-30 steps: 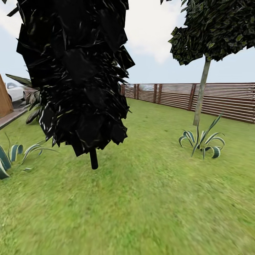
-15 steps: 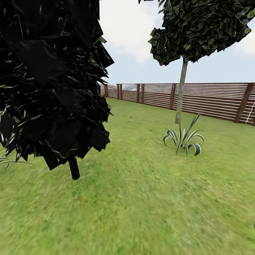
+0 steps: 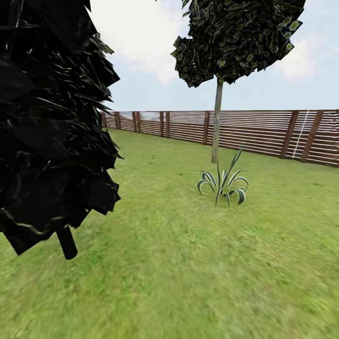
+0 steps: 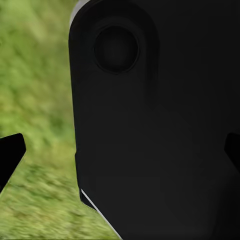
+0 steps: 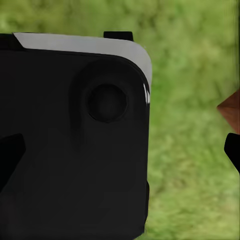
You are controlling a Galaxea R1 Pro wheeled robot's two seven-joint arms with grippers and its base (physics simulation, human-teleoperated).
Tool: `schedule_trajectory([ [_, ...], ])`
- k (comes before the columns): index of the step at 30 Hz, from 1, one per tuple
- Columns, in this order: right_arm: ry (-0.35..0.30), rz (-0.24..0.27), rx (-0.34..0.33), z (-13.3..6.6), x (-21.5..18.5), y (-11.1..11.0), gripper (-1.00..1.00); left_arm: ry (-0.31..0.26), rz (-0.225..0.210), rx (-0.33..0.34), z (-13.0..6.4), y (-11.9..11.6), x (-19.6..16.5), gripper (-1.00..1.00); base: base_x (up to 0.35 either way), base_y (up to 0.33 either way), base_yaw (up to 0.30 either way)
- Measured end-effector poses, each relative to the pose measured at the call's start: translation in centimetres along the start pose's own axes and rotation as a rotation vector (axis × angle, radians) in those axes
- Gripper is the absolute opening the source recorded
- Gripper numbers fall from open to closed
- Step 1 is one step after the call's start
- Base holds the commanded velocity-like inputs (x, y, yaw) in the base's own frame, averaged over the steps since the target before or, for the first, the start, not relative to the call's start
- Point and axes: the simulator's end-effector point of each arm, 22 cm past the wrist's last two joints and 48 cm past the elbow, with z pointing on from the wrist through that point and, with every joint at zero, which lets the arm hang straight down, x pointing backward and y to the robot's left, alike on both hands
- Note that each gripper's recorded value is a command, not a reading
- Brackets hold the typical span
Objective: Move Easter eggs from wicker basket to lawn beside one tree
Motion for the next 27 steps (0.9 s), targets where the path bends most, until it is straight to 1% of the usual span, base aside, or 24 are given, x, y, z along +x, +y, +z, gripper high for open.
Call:
schedule_trajectory([
  [27, 0.000, 0.000, 0.000, 0.00, 0.00, -0.02, 1.00, 0.000, 0.000, 0.000, 0.00, 0.00, 0.00, 1.00, 0.336, 0.000, -0.293],
])
